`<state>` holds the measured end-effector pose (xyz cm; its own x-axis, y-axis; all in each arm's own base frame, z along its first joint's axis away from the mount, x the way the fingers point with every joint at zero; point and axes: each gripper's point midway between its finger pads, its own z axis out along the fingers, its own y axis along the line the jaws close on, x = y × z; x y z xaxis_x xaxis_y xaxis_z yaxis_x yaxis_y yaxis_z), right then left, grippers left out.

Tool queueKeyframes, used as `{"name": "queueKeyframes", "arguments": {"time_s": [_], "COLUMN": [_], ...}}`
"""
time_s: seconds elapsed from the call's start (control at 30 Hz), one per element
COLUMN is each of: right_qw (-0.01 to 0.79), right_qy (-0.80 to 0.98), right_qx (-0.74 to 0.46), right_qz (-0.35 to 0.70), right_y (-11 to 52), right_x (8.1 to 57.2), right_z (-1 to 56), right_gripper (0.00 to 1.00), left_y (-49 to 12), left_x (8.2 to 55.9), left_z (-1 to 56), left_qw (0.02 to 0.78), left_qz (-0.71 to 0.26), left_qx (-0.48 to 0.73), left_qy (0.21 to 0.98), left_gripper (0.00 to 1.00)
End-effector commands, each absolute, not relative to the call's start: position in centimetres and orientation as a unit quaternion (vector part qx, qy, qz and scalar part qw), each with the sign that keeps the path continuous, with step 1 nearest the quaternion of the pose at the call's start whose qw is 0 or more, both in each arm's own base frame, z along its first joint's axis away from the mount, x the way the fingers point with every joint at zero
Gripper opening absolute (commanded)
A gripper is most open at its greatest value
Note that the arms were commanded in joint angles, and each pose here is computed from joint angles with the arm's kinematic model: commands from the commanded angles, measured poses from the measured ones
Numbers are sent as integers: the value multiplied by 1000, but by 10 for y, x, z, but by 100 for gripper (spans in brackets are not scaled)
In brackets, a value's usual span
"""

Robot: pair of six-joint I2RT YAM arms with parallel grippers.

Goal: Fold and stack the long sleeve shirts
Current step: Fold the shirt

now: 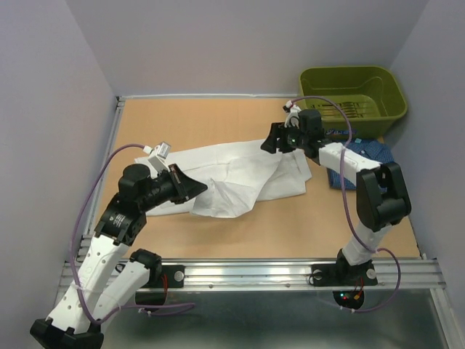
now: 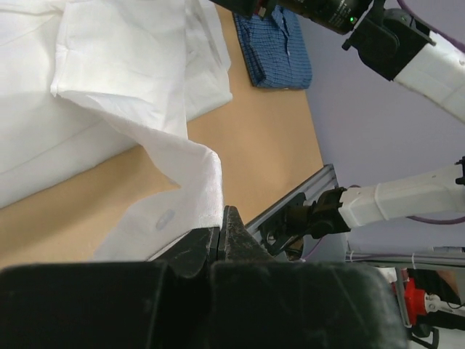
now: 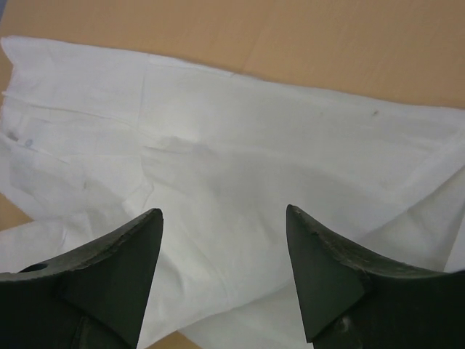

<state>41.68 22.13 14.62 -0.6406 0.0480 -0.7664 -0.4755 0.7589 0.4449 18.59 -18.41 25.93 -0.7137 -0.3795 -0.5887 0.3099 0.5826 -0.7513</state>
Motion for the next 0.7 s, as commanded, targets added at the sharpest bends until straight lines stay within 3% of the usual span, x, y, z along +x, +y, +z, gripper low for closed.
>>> {"name": "queueKeyframes", "arguments": {"time_s": [0.0,0.27,0.67], "right_qw": [444,444,439], "right_qy": [828,841,859], "right_qx": [-130,-108,-84], "right_qz": [317,290,248], "right_y": [234,236,231], "right_x": [461,505,541], "right_z": [156,116,67], "right_gripper": [70,47,39], "left_y": [-187,-187,-194], "left_x": [194,216,223], "left_z": [273,278,266], "left_qw": [405,428,412], "left_qz": [-468,-455,-453], "left_qx": [-19,-27,-19], "left_qy": [785,780,790], "left_gripper": [0,0,0]}}
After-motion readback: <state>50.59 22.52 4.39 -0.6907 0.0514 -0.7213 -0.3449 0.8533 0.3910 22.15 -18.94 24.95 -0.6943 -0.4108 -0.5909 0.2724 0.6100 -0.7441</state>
